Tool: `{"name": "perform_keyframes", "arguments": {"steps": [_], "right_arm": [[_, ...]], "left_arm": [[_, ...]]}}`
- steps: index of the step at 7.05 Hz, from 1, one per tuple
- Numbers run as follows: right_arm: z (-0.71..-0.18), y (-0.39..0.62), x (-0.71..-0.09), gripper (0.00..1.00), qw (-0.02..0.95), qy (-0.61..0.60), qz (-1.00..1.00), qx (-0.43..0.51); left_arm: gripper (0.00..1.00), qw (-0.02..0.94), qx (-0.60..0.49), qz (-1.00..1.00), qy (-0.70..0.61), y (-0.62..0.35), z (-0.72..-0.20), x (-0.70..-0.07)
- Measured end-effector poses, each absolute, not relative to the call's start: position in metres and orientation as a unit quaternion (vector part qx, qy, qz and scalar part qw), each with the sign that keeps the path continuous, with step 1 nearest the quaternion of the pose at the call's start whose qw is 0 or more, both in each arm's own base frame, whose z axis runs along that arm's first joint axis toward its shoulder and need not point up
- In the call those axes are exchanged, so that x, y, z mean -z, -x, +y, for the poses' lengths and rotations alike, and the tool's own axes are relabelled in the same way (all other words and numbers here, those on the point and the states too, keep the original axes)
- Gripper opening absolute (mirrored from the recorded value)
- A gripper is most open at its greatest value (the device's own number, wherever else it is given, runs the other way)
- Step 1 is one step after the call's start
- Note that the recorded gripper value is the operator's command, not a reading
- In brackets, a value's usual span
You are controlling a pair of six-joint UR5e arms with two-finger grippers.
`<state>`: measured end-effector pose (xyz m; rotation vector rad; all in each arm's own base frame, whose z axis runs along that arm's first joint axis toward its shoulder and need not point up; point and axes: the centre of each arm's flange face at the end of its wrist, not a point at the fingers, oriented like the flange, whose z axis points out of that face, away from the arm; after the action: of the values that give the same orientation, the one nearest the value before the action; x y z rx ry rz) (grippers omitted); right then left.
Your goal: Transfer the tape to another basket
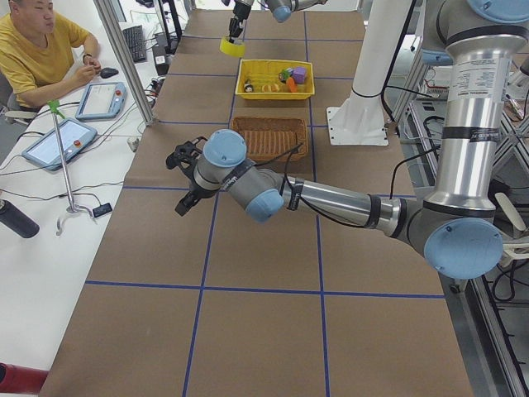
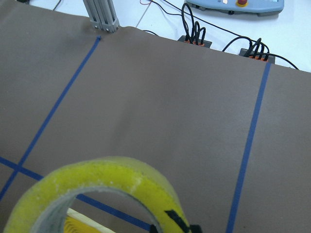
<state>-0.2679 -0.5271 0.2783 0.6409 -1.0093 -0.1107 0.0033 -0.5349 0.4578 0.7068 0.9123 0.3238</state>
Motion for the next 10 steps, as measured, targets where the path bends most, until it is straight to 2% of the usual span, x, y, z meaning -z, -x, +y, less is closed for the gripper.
{"name": "perform_keyframes", "arguments": {"steps": [3,6,8,10], "right_arm": [[-0.498,0.344,-0.219,0.0,0.79,-0.338,-0.511,0.017],[-0.443,0.428,-0.146,0.0,0.751,-0.378,-0.54,-0.034],[-0.41,0.46,-0.111,0.0,0.732,-0.39,-0.556,-0.041],[-0.389,0.478,-0.102,0.0,0.729,-0.386,-0.565,-0.033]], "left_arm": [[1.0,0.762,-0.112,0.554,-0.316,-0.086,-0.546,-0.355],[0.99,0.691,-0.085,0.66,-0.282,-0.168,-0.527,-0.268],[0.99,0.647,-0.065,0.704,-0.286,-0.25,-0.501,-0.236],[0.99,0.62,-0.056,0.73,-0.282,-0.293,-0.476,-0.219]]}}
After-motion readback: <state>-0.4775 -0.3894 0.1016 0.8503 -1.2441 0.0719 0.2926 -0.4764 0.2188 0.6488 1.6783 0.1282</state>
